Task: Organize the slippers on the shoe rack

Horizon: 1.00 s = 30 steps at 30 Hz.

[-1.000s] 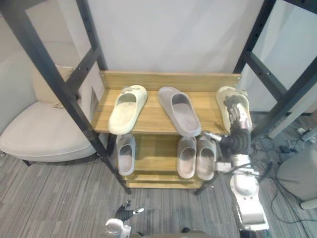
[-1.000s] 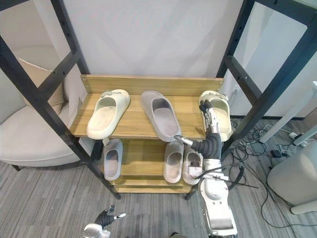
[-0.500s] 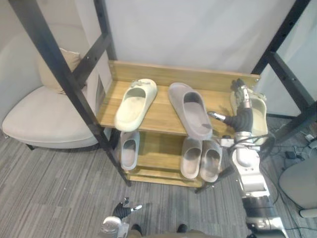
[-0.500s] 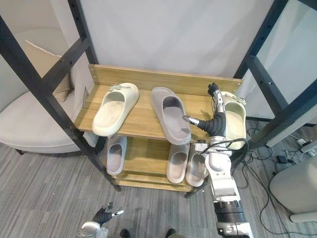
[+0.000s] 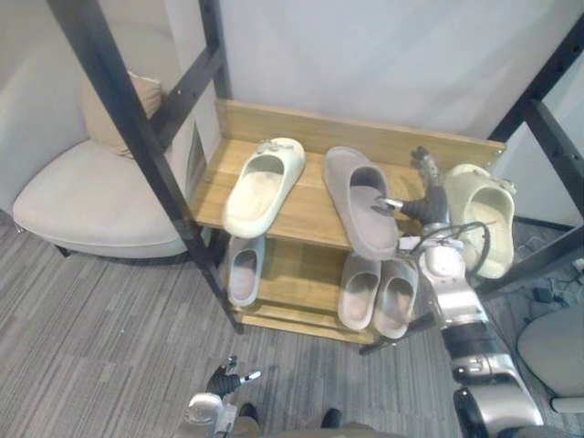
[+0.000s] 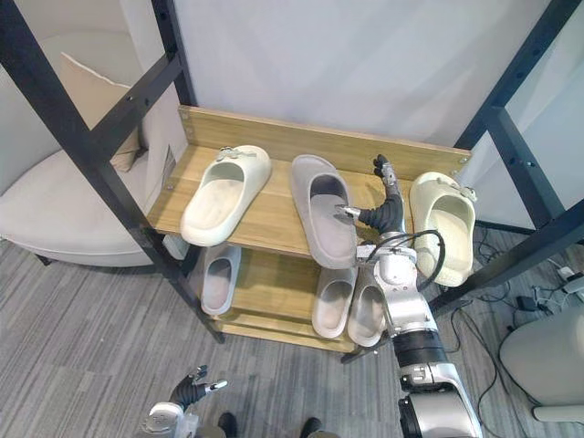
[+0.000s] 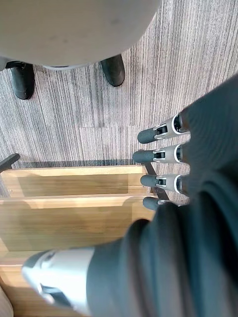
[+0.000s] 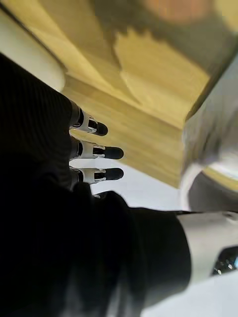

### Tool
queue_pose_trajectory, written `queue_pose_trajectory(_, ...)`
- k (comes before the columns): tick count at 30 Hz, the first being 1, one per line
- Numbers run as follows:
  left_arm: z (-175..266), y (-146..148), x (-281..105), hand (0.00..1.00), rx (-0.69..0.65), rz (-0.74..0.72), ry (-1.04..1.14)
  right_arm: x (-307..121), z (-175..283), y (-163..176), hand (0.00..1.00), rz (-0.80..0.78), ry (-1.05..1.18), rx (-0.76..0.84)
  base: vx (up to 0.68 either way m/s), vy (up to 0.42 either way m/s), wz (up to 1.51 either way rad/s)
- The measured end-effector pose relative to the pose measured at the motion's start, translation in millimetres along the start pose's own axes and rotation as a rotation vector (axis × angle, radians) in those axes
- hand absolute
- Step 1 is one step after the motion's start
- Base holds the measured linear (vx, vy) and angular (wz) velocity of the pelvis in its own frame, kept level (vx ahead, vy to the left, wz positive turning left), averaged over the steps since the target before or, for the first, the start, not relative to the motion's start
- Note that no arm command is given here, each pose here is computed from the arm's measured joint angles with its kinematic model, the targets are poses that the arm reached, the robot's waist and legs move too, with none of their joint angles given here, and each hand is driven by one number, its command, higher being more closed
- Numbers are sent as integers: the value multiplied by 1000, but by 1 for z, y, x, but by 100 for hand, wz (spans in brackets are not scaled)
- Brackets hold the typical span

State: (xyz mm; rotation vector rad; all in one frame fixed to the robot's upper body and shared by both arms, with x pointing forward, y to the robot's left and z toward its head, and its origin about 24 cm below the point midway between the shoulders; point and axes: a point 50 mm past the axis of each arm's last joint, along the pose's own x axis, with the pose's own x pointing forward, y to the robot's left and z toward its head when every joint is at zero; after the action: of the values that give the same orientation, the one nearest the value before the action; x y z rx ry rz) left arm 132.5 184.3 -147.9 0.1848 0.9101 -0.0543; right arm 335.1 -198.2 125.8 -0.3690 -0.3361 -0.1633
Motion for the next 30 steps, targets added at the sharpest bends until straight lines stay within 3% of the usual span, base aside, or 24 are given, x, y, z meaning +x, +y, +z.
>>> queue_pose_trajectory(7, 6, 2, 1, 0, 0, 5, -26, 19, 13, 7, 0, 31, -30, -14, 7, -14, 9)
queue_pose_trajectory(8, 7, 3, 1, 0, -4, 10, -29, 22, 16, 8, 100, 38, -39, -14, 0, 0, 0)
queue_pose_trajectory(17, 7, 10, 1, 0, -34, 34, -34, 40, 29, 12, 100, 130, -84, -84, -6, -5, 0)
queue_pose_trajectory(30, 11, 13, 1, 0, -57, 42, -49, 39, 43, 15, 100, 156, -143, -33, -4, -7, 2)
